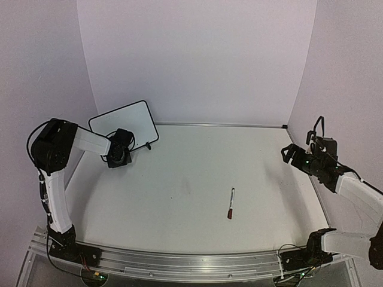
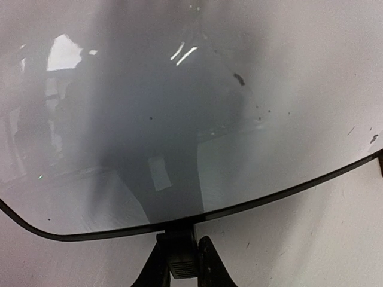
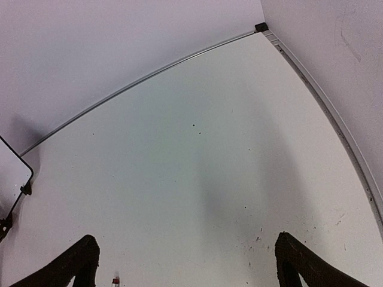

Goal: Write a sentence on the whiteboard
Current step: Move the whiteboard to the center of the board, then pick up the whiteboard marker from the center of the board.

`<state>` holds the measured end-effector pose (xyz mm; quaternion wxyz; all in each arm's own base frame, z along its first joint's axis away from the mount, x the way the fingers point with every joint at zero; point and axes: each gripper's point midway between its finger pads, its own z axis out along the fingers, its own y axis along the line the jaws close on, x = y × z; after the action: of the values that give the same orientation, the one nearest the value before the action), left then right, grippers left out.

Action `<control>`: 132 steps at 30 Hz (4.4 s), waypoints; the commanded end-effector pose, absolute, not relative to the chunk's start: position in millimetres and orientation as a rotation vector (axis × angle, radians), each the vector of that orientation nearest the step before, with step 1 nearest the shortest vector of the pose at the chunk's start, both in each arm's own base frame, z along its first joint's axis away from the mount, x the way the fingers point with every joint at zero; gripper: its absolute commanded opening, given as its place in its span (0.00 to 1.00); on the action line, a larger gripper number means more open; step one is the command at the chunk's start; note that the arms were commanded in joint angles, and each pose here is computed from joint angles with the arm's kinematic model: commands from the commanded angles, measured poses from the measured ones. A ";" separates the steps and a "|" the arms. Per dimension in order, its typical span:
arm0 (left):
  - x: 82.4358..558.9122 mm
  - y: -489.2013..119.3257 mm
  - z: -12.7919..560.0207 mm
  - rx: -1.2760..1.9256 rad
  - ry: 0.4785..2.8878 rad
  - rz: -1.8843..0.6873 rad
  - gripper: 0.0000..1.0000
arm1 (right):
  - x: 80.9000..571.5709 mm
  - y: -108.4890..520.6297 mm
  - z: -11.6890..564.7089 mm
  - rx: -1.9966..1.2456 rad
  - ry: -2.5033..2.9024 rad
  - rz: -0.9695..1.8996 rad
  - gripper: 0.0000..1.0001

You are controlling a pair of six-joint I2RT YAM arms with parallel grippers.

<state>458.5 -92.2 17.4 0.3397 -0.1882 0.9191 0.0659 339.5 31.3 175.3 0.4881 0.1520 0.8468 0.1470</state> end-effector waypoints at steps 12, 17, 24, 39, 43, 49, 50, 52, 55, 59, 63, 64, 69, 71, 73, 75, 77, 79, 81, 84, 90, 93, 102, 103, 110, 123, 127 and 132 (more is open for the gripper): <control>416.7 -149.9 42.3 -0.165 2.399 -0.062 0.00 | 345.1 36.8 193.9 0.328 2.040 0.379 0.98; 393.9 -176.2 40.4 -0.082 2.424 -0.132 0.00 | 345.3 39.7 194.2 0.328 2.043 0.401 0.98; 357.7 -203.4 30.4 -0.051 2.471 -0.245 0.00 | 343.6 45.9 189.8 0.334 2.057 0.440 0.98; 278.6 -275.3 19.2 0.008 2.552 -0.333 0.00 | 339.2 73.3 176.3 0.308 2.107 0.468 0.98; 263.6 -292.6 15.1 0.021 2.571 -0.368 0.00 | 336.1 83.4 171.8 0.300 2.123 0.477 0.98; 243.3 -306.2 5.1 0.047 2.617 -0.347 0.00 | 331.8 101.3 161.8 0.283 2.165 0.474 0.98; 241.8 -305.8 4.8 0.043 2.621 -0.347 0.00 | 331.0 103.7 160.5 0.285 2.174 0.473 0.98; 239.3 -306.1 6.0 0.039 2.625 -0.365 0.00 | 329.5 107.4 158.3 0.298 2.190 0.469 0.96; 236.5 -308.4 11.6 0.042 2.618 -0.415 0.07 | 323.8 117.3 155.3 0.308 2.223 0.462 0.94; 231.1 -306.4 15.4 0.046 2.620 -0.447 0.31 | 314.4 125.3 144.5 0.346 2.280 0.393 0.90; 227.1 -301.3 22.6 0.048 2.620 -0.456 0.48 | 305.5 143.5 132.1 0.328 2.356 0.326 0.86; 226.5 -299.8 26.2 0.047 2.613 -0.461 0.53 | 302.7 152.3 130.1 0.307 2.374 0.318 0.85; 221.5 -288.6 52.9 0.059 2.554 -0.515 0.73 | 299.6 184.7 119.9 0.237 2.451 0.275 0.79; 219.3 -283.2 66.4 0.073 2.528 -0.529 0.79 | 298.4 195.3 112.1 0.222 2.483 0.271 0.74; 218.0 -278.9 83.2 0.120 2.496 -0.535 0.84 | 296.6 206.2 102.7 0.216 2.518 0.279 0.69; 217.1 -275.0 102.2 0.178 2.464 -0.532 0.88 | 296.4 216.0 92.5 0.205 2.554 0.281 0.67; 220.1 -270.9 122.3 0.230 2.431 -0.518 0.91 | 296.2 225.7 83.1 0.195 2.590 0.289 0.63; 223.8 -268.5 142.4 0.270 2.404 -0.541 0.93 | 297.0 235.7 75.3 0.182 2.624 0.303 0.58; 232.0 -265.7 158.1 0.286 2.390 -0.600 0.94 | 297.4 243.9 65.3 0.174 2.661 0.309 0.52; 249.4 -255.0 172.5 0.244 2.384 -0.683 0.94 | 298.2 249.9 51.7 0.191 2.698 0.300 0.47; 259.5 -263.0 185.3 0.273 2.328 -0.742 0.95 | 297.5 250.1 28.1 0.230 2.750 0.242 0.37; 260.2 -268.3 181.8 0.274 2.328 -0.773 0.95 | 298.2 251.1 20.1 0.237 2.769 0.214 0.31; 256.1 -263.7 177.5 0.288 2.332 -0.756 0.95 | 300.5 247.1 8.4 0.273 2.791 0.120 0.21; 255.8 -261.9 177.4 0.288 2.332 -0.748 0.95 | 301.1 246.6 8.2 0.276 2.791 0.109 0.21; 249.9 -261.3 182.3 0.323 2.295 -0.780 0.96 | 300.4 240.4 2.4 0.295 2.804 0.039 0.07; 226.4 -311.8 233.3 0.459 2.104 -0.998 0.96 | 304.6 244.5 114.3 0.406 2.529 0.331 0.00; 214.7 -342.5 247.7 0.520 2.052 -1.057 0.96 | 303.7 270.1 187.5 0.403 2.325 0.584 0.00; 196.0 -381.4 274.6 0.590 1.923 -1.180 0.96 | 298.7 304.0 245.5 0.377 2.151 0.763 0.00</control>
<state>200.1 -348.0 219.4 0.3435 0.2190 0.8201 -0.4019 292.0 280.8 204.4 0.3506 0.1321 0.8921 0.2527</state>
